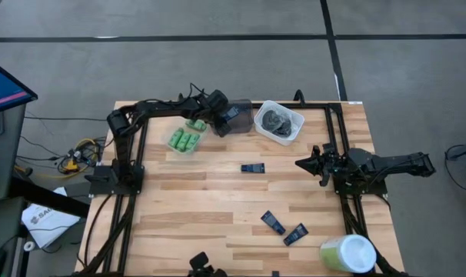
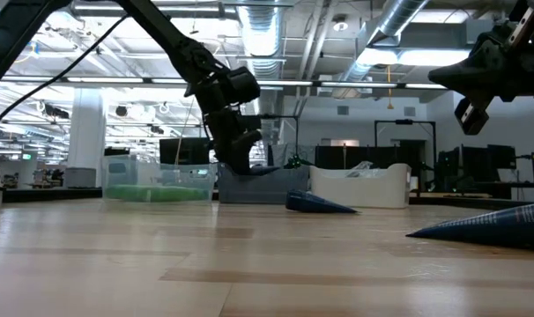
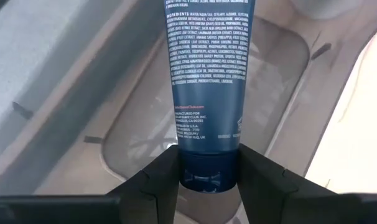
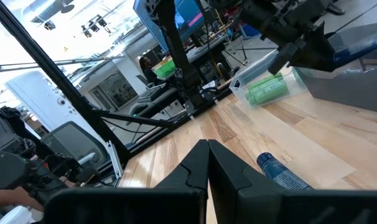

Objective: Pick & Place Travel size toiletries
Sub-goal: Put the blue shave cream into the black bin

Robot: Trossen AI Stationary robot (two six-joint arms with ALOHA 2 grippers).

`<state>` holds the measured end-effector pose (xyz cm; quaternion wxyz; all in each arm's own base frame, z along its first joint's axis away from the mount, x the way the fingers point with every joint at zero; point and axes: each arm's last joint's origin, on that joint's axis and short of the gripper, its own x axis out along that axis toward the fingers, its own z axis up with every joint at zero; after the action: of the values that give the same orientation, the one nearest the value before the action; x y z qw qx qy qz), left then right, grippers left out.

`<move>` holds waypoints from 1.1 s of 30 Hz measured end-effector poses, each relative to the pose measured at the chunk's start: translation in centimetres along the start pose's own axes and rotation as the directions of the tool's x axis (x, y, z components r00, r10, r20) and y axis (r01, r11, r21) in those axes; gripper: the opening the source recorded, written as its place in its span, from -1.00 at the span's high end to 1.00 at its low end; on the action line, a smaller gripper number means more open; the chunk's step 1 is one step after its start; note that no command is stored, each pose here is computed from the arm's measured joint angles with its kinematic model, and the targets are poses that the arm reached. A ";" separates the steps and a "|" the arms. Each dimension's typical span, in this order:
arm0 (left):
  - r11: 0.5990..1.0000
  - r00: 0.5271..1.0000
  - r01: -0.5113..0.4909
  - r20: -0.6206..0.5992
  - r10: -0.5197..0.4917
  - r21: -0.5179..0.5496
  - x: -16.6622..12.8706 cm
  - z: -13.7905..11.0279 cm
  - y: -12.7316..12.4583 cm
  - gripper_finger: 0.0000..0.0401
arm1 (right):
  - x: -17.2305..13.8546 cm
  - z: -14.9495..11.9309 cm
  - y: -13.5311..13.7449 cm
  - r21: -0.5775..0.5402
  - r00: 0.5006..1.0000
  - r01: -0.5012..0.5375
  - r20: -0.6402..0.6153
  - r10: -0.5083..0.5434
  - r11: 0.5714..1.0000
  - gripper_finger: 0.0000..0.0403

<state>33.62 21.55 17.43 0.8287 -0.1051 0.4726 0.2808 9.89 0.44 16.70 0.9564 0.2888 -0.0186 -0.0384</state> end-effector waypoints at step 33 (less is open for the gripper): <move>0.863 0.874 0.276 0.263 -0.408 0.424 -11.7 2.0 -9.0 -0.39 | 0.0 0.0 0.0 0.000 1.000 0.000 0.000 0.000 1.000 1.00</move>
<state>35.50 10.76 27.48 0.9397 0.0217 0.3381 0.0458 9.89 0.43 16.70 0.9565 0.2888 -0.0184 -0.0384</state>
